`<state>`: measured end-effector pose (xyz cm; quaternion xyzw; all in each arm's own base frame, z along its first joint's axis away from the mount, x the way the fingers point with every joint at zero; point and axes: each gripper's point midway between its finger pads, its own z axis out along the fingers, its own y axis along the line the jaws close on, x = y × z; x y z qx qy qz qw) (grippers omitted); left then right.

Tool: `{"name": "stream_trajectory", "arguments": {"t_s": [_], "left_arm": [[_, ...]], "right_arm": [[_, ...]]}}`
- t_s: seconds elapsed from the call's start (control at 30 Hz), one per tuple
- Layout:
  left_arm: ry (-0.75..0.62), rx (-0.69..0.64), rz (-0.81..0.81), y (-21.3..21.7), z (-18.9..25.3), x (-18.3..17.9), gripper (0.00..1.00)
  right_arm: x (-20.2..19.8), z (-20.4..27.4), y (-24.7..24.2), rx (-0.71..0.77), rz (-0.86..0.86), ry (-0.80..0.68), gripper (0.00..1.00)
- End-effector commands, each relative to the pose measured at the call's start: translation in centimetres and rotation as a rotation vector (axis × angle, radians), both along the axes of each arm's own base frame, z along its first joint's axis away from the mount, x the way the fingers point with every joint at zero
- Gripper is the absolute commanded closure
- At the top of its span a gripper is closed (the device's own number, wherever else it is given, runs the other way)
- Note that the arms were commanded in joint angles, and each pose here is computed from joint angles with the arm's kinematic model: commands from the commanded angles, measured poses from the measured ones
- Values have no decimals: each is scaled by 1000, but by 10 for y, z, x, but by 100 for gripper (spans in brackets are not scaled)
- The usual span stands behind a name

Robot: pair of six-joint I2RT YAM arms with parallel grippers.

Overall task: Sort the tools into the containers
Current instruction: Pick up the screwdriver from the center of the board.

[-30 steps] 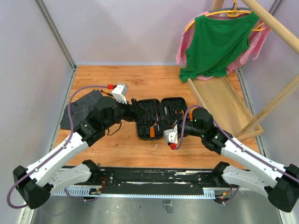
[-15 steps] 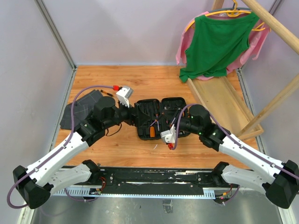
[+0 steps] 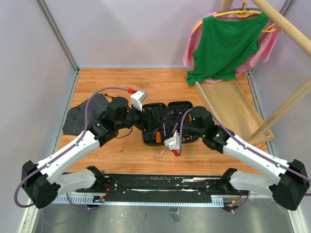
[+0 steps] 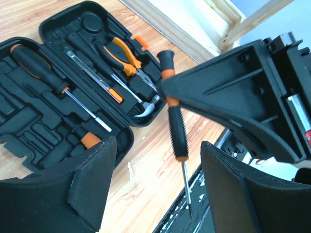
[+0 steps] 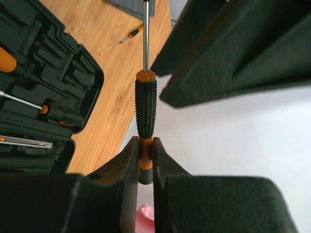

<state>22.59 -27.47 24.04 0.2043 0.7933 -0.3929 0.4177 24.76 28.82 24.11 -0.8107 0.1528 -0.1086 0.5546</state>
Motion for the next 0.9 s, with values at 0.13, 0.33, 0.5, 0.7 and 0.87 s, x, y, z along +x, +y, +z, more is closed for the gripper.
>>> {"name": "stream_trajectory", "arguments": {"t_s": [0.13,0.33,0.5,0.7,0.87], "left_arm": [[-17,-87,-71,-19,18,-3,31],[5,-98,-102,-23,13,-7,41],[15,-98,-124,-25,10,-10,48],[18,-87,-131,-25,7,-11,54],[24,-81,-137,-26,4,-11,56]], "right_arm": [[-15,19,22,26,115,-66,99],[-13,22,23,34,113,-82,97],[-9,25,24,35,98,-101,96],[-5,29,22,46,76,-125,95],[-3,32,20,53,61,-142,93]]}}
